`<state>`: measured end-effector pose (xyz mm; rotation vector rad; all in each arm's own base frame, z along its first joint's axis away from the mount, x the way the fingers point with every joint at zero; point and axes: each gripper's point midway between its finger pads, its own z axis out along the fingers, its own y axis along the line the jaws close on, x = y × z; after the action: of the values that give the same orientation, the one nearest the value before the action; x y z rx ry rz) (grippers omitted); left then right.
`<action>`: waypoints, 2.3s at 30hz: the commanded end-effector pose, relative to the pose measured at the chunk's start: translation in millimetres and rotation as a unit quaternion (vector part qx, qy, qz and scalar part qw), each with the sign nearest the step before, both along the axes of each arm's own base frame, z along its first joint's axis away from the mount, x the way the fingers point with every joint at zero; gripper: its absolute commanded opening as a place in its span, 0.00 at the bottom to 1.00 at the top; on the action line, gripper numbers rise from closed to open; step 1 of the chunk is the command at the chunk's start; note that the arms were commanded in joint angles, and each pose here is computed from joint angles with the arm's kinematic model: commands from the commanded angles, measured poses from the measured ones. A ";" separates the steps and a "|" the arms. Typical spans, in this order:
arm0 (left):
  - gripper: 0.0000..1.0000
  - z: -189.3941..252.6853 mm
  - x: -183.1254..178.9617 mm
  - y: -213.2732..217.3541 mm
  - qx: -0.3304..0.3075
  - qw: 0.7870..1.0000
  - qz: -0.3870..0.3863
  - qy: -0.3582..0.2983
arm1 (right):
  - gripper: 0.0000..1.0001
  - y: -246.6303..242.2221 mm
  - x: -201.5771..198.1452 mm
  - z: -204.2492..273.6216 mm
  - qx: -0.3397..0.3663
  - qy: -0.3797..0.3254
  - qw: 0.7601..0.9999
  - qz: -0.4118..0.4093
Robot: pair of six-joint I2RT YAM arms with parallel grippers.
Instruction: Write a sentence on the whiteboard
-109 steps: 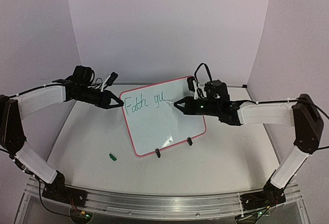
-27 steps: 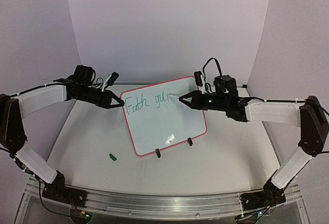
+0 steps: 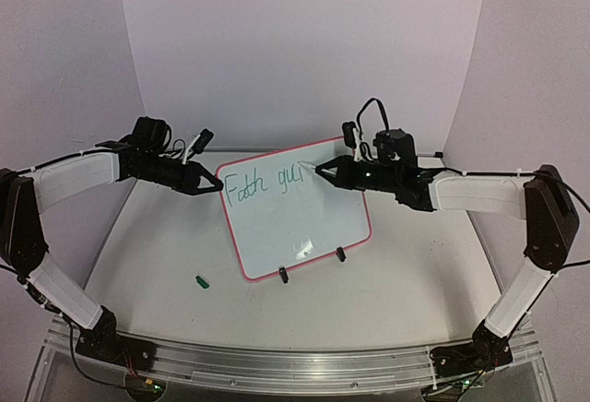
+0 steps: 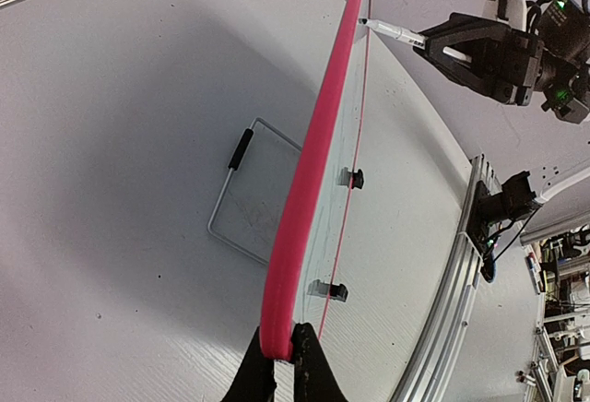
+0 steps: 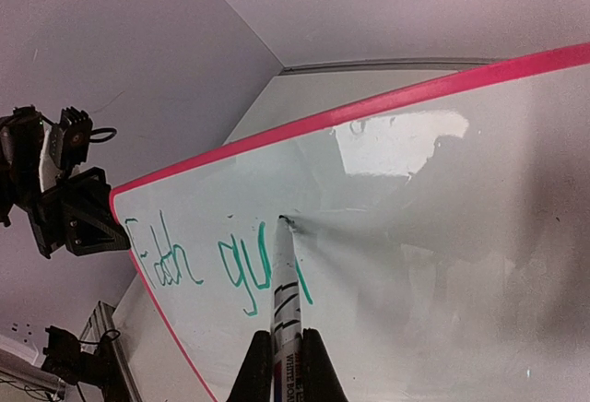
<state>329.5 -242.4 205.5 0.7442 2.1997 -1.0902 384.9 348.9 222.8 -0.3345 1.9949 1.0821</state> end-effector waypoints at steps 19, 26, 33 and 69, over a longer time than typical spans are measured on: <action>0.00 -36.3 -17.8 -6.3 0.057 0.998 -0.028 0.022 | 0.00 -21.6 -13.8 15.6 0.000 -0.029 0.999 -0.022; 0.00 -35.8 -17.9 -6.2 0.058 0.998 -0.028 0.021 | 0.00 -20.1 -6.8 9.3 -0.001 -0.020 1.000 -0.024; 0.00 -35.8 -18.5 -7.0 0.058 0.998 -0.030 0.021 | 0.00 -18.6 -1.4 2.4 -0.004 -0.012 1.000 -0.025; 0.00 -39.1 -18.9 -7.9 0.061 0.997 -0.032 0.025 | 0.00 -31.3 -6.1 -22.0 -0.043 0.007 0.998 -0.035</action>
<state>330.1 -243.7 205.6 0.7411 2.2044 -1.0814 373.2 332.0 195.3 -0.3616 2.0582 1.0367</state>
